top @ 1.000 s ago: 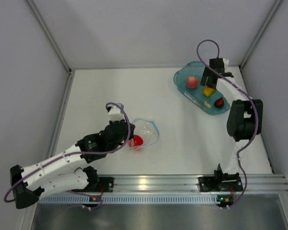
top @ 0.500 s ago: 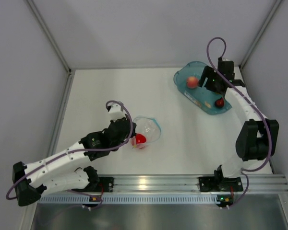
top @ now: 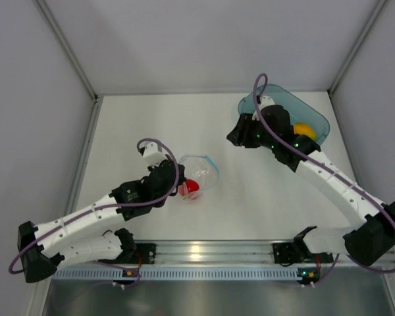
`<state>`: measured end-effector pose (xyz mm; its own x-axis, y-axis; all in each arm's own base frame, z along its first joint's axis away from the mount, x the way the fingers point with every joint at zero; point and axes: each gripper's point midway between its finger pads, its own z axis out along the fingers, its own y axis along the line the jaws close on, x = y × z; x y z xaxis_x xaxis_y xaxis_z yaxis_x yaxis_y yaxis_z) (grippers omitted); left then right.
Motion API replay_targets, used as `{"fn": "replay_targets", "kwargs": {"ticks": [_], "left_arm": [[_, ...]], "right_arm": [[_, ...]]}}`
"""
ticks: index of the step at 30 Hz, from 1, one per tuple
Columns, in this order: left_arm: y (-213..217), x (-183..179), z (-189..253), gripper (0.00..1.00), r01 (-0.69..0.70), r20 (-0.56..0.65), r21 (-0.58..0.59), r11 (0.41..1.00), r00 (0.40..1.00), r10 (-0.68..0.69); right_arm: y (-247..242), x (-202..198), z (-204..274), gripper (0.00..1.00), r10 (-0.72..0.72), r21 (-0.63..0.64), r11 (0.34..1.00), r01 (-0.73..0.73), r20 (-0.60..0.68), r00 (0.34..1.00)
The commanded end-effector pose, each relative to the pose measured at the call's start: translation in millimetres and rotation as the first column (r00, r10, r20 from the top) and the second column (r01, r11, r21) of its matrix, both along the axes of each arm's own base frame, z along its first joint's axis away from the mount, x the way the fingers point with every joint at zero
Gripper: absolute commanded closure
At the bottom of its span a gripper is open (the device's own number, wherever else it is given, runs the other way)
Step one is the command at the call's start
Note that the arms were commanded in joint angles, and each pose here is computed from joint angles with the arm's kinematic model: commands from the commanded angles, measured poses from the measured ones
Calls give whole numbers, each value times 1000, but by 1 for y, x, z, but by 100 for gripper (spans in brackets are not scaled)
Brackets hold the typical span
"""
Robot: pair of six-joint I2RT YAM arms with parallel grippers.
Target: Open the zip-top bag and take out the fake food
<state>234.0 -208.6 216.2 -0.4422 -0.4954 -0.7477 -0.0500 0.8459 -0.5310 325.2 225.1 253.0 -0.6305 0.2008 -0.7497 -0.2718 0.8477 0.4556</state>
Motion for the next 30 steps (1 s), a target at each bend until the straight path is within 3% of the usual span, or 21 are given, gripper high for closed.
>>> {"fn": "replay_targets", "kwargs": {"ticks": [1, 5, 14, 21, 25, 30], "left_arm": [[-6, 9, 11, 100, -52, 23, -73, 996, 998, 53], [-12, 13, 7, 100, -65, 12, -100, 993, 998, 66], [-20, 16, -3, 100, -105, -9, -199, 974, 994, 105], [-10, 12, -16, 100, -146, -22, -278, 950, 989, 145], [-2, 8, -23, 100, -155, -21, -280, 947, 988, 155], [10, 2, -42, 100, -166, -32, -265, 950, 986, 163]], "right_arm": [[30, -28, 22, 54, 55, 52, 997, -58, 56, 997], [70, -60, 15, 62, 124, 73, 989, -128, 57, 991], [126, -97, -41, 66, 141, 1, 990, -141, -22, 990], [142, -101, -86, 66, 79, 26, 997, -78, -70, 994], [147, -96, -128, 64, 49, -79, 995, -60, -133, 990], [161, -102, -140, 57, 85, -94, 990, -101, -162, 983]]}}
